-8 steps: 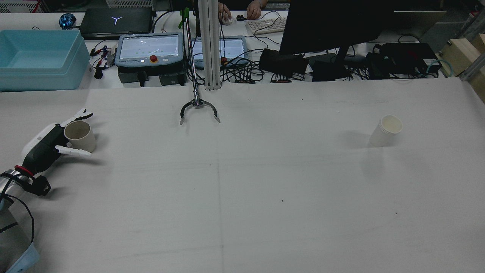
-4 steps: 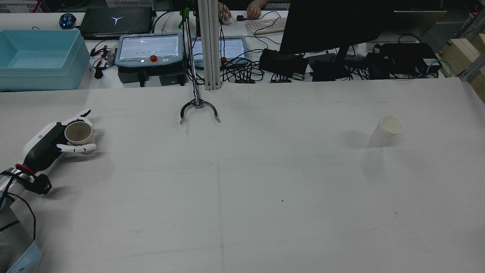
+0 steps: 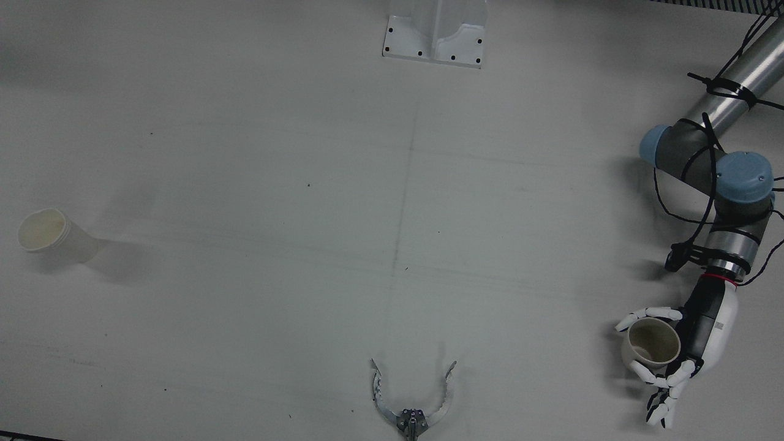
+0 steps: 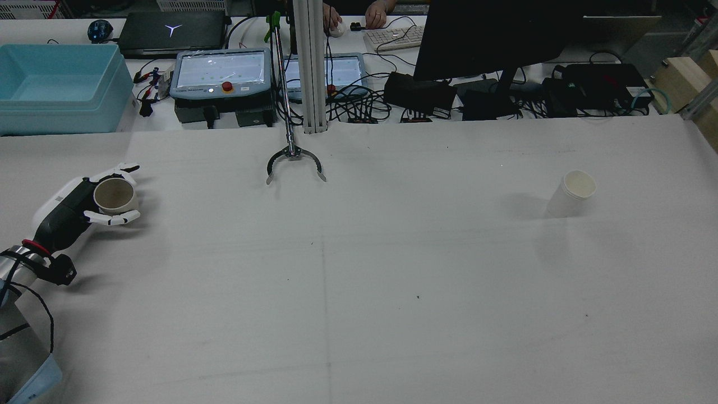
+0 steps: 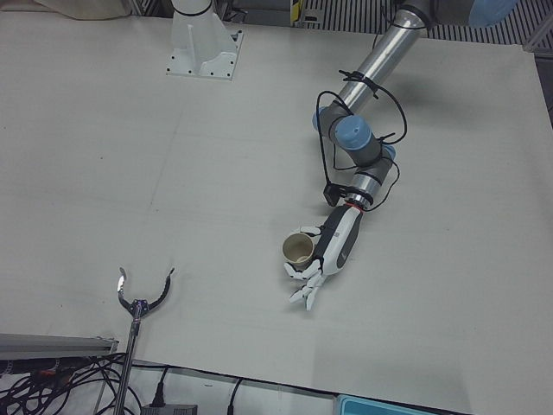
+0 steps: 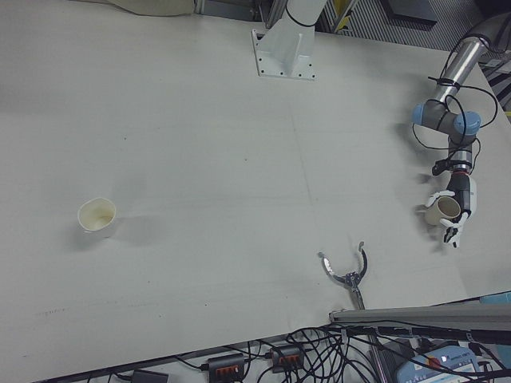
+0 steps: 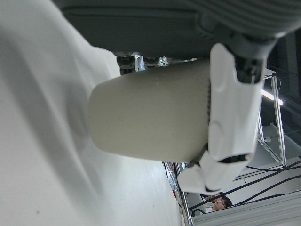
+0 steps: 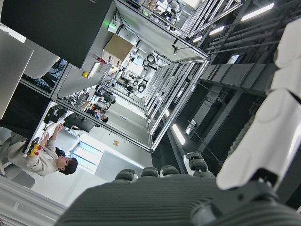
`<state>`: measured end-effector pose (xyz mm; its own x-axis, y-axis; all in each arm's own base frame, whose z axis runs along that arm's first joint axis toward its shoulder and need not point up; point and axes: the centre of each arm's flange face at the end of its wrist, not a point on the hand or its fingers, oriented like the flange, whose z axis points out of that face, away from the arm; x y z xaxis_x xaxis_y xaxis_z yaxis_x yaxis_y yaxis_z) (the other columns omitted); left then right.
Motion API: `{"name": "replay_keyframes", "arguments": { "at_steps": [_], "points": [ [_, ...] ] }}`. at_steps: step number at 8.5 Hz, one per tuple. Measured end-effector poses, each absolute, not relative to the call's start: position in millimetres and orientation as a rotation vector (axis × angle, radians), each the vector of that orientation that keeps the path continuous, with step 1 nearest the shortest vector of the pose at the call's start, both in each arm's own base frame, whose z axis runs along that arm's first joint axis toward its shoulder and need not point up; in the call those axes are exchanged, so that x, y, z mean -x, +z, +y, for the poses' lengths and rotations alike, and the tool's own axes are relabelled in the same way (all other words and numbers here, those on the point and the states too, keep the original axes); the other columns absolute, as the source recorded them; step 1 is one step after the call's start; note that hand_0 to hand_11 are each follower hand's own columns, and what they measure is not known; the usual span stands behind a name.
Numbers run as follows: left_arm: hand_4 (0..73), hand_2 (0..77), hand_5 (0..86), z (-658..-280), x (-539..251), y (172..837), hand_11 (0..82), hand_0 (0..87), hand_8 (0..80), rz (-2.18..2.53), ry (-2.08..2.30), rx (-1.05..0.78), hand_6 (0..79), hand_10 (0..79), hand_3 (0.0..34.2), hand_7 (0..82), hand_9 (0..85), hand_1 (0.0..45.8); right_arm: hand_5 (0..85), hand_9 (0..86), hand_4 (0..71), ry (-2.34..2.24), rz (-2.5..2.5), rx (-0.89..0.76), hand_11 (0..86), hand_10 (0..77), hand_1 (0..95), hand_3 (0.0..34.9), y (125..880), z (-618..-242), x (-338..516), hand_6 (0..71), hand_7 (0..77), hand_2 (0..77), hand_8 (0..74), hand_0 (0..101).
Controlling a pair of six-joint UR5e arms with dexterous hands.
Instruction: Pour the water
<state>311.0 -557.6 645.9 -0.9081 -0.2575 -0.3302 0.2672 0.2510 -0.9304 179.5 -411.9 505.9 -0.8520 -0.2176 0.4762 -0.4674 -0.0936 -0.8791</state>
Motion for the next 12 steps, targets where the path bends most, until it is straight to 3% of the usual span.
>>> {"name": "replay_keyframes", "arguments": {
  "at_steps": [1, 5, 6, 8, 9, 12],
  "points": [
    [28.4, 31.1, 49.1, -558.2, -310.1, 642.1, 12.5, 58.2, 2.7, 2.117, -1.698, -0.006, 9.3, 5.4, 0.5, 24.0, 5.5, 28.9, 3.3, 1.1, 6.5, 2.061, -1.985, -0.764, 1.1, 0.5, 12.5, 0.0, 505.5, -411.8, -179.7, 0.5, 1.6, 12.5, 0.5, 44],
    [28.9, 31.6, 49.1, -575.4, -276.5, 598.5, 13.1, 52.2, 5.4, 2.205, -1.696, -0.027, 13.1, 6.5, 1.3, 32.7, 12.0, 27.3, 2.7, 0.5, 6.5, 2.057, -1.99, -0.765, 1.1, 0.5, 10.9, 0.0, 503.5, -411.5, -179.6, 0.5, 1.6, 12.0, 0.5, 43],
    [28.9, 31.6, 49.1, -578.0, -268.0, 583.5, 13.1, 52.2, 3.8, 2.228, -1.691, -0.024, 13.1, 6.5, 0.9, 32.7, 8.2, 27.3, 3.3, 1.1, 6.5, 2.059, -1.987, -0.764, 1.1, 0.5, 10.9, 0.0, 504.6, -411.6, -179.4, 0.5, 1.6, 12.0, 0.5, 43],
    [28.9, 31.6, 49.1, -579.2, -253.5, 557.9, 13.6, 52.3, 3.8, 2.268, -1.687, -0.016, 13.1, 7.6, 1.1, 28.4, 9.3, 27.3, 2.7, 0.5, 6.5, 2.079, -1.954, -0.748, 1.1, 0.5, 12.0, 0.0, 517.7, -415.5, -175.4, 0.5, 1.6, 13.1, 0.5, 43],
    [28.9, 31.6, 49.1, -576.5, -248.2, 539.4, 13.6, 52.3, 5.4, 2.281, -1.691, -0.003, 13.1, 7.6, 0.0, 32.2, 10.9, 27.3, 3.3, 1.1, 6.5, 2.099, -1.916, -0.718, 1.1, 0.5, 9.8, 0.0, 535.5, -422.4, -167.1, 0.5, 1.6, 13.1, 0.5, 43],
    [28.9, 31.6, 49.1, -563.3, -240.4, 497.0, 12.0, 52.3, 4.9, 2.283, -1.712, 0.043, 14.7, 6.5, 0.0, 32.2, 9.8, 26.7, 4.4, 1.1, 6.5, 2.067, -1.919, -0.585, 1.1, 0.5, 11.5, 0.0, 612.9, -471.6, -118.3, 0.5, 1.1, 14.2, 0.5, 43]
  ]
}}
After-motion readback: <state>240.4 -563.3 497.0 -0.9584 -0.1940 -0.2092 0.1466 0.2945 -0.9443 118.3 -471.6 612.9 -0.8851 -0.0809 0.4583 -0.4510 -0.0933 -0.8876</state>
